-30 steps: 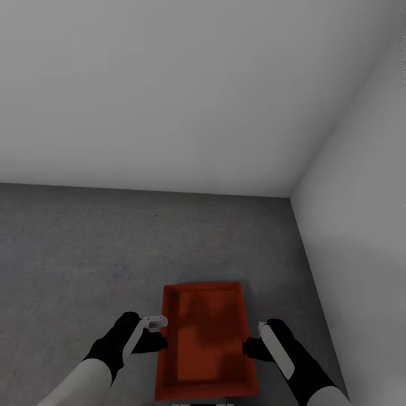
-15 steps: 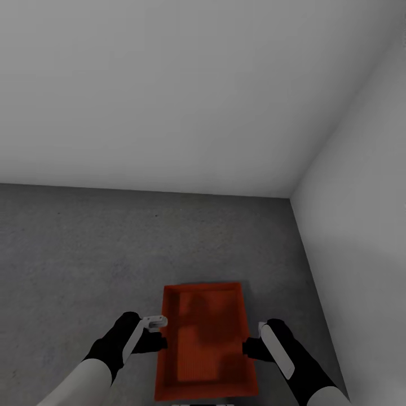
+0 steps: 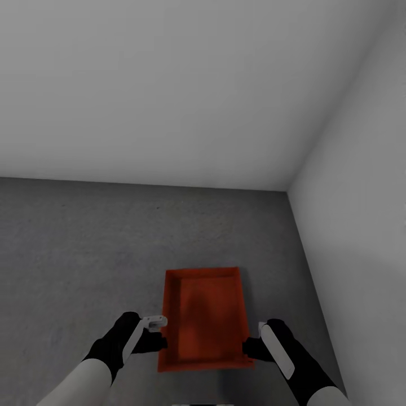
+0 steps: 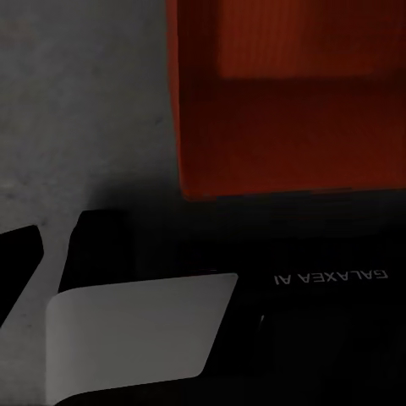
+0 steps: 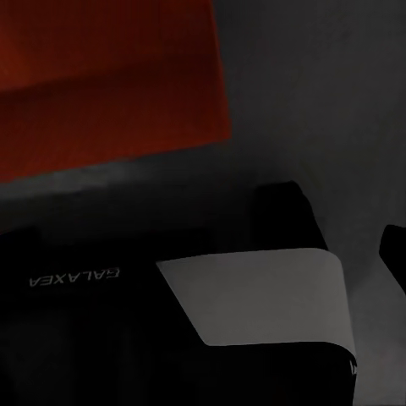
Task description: Move the two storage containers from the living room to the garage. In the garage, place one container on the floor and stack the other container on top of it (either order is fine).
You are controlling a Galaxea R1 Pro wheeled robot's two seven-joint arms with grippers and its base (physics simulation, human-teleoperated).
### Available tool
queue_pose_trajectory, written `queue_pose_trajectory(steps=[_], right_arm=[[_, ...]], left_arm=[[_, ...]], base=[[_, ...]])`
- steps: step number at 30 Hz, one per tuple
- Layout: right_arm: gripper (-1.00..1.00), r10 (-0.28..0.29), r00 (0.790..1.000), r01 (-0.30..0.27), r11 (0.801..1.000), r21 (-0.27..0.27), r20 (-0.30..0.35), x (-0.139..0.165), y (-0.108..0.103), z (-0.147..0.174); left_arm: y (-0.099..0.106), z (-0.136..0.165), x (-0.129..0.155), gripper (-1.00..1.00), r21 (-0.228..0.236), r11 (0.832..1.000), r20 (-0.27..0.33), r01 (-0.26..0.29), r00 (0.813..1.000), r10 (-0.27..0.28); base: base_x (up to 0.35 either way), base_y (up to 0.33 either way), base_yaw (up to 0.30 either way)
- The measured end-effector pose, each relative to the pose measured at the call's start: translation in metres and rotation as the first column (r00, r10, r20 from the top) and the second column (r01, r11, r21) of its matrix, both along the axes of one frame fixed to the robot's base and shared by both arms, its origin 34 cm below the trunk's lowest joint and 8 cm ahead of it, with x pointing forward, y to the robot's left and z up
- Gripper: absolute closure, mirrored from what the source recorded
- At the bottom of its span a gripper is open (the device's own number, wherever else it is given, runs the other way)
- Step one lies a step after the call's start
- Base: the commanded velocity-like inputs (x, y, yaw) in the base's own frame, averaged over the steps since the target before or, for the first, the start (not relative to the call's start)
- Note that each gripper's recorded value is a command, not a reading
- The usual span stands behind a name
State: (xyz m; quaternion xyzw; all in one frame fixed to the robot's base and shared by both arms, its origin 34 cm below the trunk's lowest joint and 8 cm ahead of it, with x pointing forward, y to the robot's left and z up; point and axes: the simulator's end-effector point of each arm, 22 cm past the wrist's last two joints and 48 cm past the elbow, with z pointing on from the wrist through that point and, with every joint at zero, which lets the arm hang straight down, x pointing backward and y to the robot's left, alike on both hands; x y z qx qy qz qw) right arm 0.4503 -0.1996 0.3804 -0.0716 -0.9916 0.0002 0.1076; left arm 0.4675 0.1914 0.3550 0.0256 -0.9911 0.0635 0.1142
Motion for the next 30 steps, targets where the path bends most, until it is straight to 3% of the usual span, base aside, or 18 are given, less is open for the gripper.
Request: queue_pose_trajectory(steps=[30], right_arm=[[-1.00,0.000,1.000,0.000,1.000,0.000,-0.001,-0.0005,-0.0001,-0.0002]], left_arm=[[0.0000,0.0000,0.0000,-1.00,0.000,1.000,0.000,0.001,1.000,-0.001]], base=[[-0.337,0.000,0.000]])
